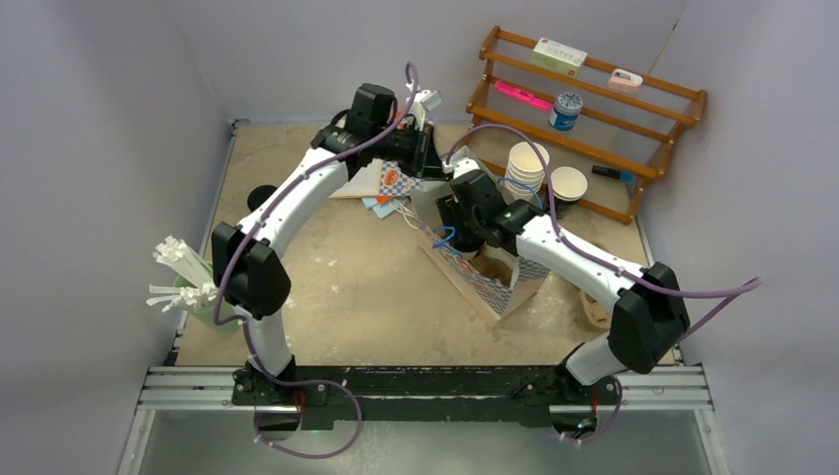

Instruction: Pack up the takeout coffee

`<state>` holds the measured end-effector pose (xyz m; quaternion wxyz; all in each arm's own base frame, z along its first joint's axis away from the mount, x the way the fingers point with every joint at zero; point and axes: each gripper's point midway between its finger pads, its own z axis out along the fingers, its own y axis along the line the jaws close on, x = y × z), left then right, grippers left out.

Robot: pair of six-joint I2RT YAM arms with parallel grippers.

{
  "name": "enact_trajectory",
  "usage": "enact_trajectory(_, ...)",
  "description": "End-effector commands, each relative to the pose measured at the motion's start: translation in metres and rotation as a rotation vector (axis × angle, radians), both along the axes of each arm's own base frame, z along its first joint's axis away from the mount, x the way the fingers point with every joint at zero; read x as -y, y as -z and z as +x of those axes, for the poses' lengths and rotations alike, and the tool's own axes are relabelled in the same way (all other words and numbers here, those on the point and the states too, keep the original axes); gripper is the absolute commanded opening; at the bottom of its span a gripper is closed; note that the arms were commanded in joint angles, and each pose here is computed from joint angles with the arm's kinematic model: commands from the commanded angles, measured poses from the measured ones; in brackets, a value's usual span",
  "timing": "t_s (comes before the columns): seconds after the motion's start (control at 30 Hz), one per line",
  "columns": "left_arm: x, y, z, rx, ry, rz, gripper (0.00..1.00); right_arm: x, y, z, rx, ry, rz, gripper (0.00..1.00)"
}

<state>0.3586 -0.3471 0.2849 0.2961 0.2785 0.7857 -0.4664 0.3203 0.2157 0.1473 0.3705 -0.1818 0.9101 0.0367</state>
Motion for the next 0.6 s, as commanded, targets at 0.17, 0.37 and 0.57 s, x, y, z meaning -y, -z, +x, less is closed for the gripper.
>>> enact_trajectory(0.17, -0.004, -0.017, 0.004, 0.041, 0.006, -0.034, 0.00, 0.008, 0.055, -0.024, -0.163, 0.006, -0.060, 0.63)
enact_trajectory(0.37, -0.005, -0.015, 0.006, 0.035, 0.009, -0.035, 0.00, 0.009, 0.072, -0.030, -0.210, 0.010, -0.081, 0.61)
enact_trajectory(0.57, -0.007, -0.017, 0.008, 0.038, 0.006, -0.040, 0.00, 0.012, 0.086, -0.035, -0.257, 0.014, -0.104, 0.60)
